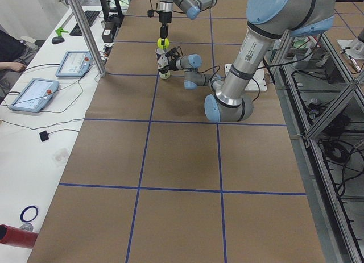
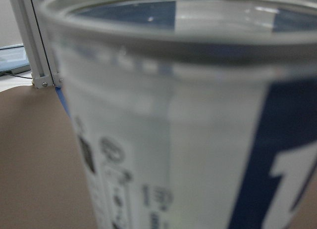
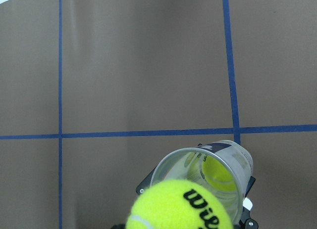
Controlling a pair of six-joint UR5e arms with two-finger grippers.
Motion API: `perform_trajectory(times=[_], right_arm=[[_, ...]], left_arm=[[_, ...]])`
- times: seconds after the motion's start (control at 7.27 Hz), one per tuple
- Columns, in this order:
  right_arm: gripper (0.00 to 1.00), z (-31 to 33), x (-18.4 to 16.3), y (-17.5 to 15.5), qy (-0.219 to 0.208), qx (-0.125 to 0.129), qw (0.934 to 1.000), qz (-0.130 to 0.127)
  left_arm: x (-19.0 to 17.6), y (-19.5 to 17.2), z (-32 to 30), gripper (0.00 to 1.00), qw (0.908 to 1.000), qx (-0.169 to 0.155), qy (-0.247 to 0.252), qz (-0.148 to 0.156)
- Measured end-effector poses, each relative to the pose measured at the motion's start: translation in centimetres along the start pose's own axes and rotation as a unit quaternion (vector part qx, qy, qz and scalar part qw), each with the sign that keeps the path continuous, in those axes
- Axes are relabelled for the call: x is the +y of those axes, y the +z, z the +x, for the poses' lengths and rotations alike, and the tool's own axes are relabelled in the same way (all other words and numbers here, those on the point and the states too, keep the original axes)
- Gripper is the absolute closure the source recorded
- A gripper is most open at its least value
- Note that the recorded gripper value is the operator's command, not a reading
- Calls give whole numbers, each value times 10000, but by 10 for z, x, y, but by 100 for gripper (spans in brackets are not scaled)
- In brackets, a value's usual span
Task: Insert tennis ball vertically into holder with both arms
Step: 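Lower the second ball into the can and open the right gripper, then raise the open right gripper away from the can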
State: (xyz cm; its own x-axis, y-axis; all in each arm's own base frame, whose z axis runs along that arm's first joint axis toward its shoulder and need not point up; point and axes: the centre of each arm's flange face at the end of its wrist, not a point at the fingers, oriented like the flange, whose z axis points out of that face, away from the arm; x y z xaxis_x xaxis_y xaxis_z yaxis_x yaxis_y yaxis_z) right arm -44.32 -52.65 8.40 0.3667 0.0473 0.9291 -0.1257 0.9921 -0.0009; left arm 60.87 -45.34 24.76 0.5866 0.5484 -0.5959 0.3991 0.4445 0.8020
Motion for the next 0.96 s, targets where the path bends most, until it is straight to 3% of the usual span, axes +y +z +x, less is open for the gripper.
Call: perform_trajectory(times=[0.69,0.83,0.96], right_arm=[[2,2,-4,-10,10,-44,10000,55],[2,12,-11,-23,28,-68,9999,107],[1,32,-20,-40,61,-76,9999,142]], left_arm=[[0,0,0,22,10000,3,4,8],[0,0,0,19,10000,1,3,8],[0,0,0,1,10000,0,1,6]])
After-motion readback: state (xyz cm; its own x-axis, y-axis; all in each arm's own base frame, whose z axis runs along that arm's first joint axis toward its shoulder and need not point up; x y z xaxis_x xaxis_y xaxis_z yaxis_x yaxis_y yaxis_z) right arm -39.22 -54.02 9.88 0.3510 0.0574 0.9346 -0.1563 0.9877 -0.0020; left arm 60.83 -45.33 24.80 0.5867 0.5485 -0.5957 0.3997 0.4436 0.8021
